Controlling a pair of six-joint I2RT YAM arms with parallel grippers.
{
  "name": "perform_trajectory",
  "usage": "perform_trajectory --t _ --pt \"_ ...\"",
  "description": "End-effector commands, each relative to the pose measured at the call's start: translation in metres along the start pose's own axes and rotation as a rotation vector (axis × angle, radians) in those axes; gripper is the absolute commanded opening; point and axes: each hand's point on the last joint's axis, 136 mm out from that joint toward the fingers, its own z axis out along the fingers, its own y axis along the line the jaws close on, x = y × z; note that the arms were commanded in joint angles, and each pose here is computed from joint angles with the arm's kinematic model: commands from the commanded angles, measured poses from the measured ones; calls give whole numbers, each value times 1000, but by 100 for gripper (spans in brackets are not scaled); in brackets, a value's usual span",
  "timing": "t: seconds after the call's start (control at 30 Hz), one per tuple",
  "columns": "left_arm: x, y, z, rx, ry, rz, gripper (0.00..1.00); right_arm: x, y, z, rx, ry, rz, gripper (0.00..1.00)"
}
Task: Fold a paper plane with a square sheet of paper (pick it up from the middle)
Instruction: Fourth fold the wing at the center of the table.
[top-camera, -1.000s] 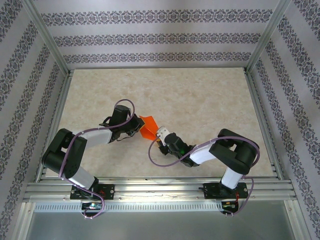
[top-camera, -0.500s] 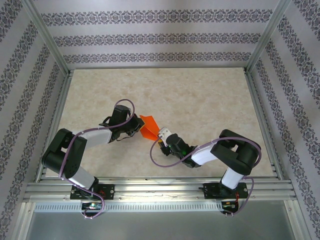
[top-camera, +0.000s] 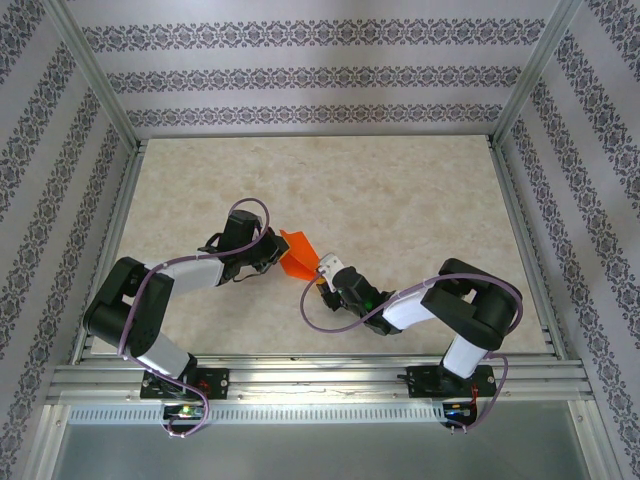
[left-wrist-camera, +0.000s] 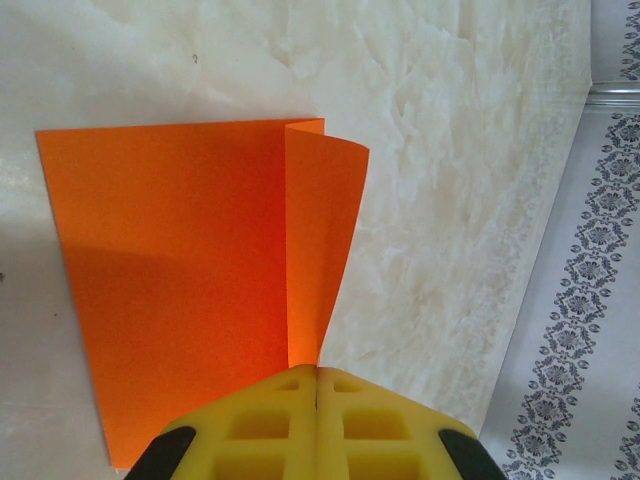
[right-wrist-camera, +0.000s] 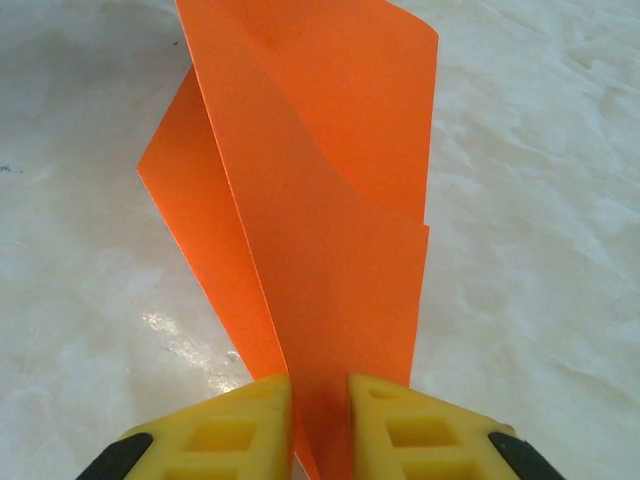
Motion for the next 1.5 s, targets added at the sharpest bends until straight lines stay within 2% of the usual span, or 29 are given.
perform_trajectory --t 0.0,0.63,0.9,1.2,1.47 --pt "-5 -7 -3 14 -2 17 4 -5 -5 3 18 -4 9 22" --pt "0 -26 -11 55 34 -1 0 -13 -7 0 29 -17 -26 24" --pt "-2 -26 -12 52 27 -8 0 -21 -6 -5 20 -30 -65 30" --pt "-2 -26 -12 51 27 -5 0 -16 -5 -3 11 -15 -64 20" --pt "-3 -23 -12 29 23 6 0 -18 3 -8 -37 -20 -37 23"
